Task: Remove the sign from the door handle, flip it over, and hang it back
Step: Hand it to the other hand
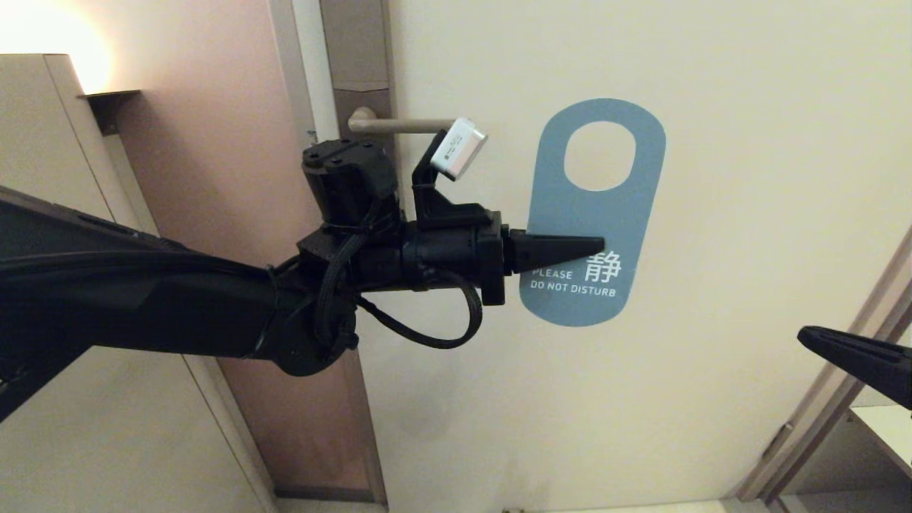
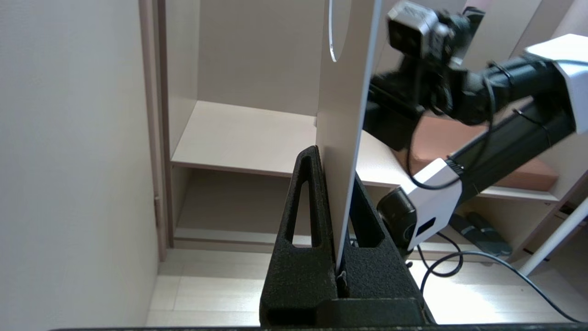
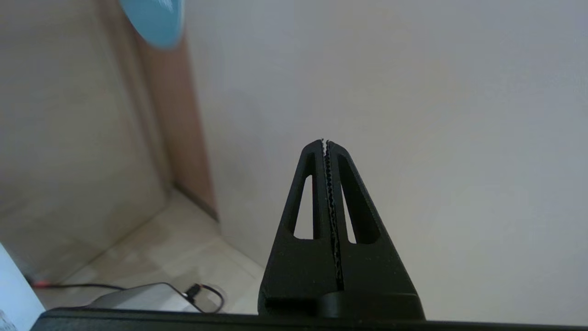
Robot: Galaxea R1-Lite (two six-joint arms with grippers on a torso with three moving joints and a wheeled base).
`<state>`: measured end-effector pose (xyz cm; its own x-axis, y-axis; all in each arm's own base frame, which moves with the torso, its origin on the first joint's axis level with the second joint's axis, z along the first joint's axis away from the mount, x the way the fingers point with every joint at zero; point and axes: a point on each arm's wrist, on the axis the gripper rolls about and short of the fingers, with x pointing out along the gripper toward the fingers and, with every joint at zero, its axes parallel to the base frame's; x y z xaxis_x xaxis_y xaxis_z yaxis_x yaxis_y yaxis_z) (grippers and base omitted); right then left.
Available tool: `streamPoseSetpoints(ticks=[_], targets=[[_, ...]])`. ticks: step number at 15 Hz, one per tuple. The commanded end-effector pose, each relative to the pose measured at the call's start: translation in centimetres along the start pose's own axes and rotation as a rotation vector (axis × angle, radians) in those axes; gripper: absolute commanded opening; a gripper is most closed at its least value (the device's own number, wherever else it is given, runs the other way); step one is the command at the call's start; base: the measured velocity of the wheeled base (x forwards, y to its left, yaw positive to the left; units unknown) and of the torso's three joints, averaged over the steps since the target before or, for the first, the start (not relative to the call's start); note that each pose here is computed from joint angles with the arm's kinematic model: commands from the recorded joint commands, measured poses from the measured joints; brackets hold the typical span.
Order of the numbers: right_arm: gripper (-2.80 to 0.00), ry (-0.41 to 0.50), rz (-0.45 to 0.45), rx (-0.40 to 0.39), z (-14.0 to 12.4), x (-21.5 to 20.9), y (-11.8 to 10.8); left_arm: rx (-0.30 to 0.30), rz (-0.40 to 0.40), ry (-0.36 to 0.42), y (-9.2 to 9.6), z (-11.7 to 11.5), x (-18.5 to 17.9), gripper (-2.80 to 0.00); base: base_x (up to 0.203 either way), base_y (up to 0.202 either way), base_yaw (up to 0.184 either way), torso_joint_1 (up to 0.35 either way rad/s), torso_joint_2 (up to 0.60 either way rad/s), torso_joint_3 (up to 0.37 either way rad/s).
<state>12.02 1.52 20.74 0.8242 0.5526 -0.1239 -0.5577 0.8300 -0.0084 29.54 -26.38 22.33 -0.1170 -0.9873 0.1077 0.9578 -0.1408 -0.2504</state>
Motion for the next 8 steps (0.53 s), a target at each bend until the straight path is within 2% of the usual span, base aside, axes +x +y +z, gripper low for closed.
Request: streamPoseSetpoints(ticks=[1, 4, 8], targets=[[-2.80, 0.035, 0.037, 0.023, 0.5, 2.4, -1.4, 0.001, -0.018, 0.002, 0.0, -0.1, 0.6, -2.80, 0.000, 0.000, 0.000, 0.000, 0.00, 0.000], [-2.80, 0.022, 0.105, 0.018, 1.3, 3.2, -1.8, -0.004, -0.030, 0.006, -0.1, -0.5, 1.1, -2.80, 0.000, 0.000, 0.000, 0.000, 0.00, 0.000], [-2.80, 0.018, 0.172, 0.010, 1.4, 3.4, -0.9, -0.002, -0.042, 0.007, -0.4, -0.4, 1.5, -2.80, 0.000, 0.000, 0.000, 0.000, 0.00, 0.000]])
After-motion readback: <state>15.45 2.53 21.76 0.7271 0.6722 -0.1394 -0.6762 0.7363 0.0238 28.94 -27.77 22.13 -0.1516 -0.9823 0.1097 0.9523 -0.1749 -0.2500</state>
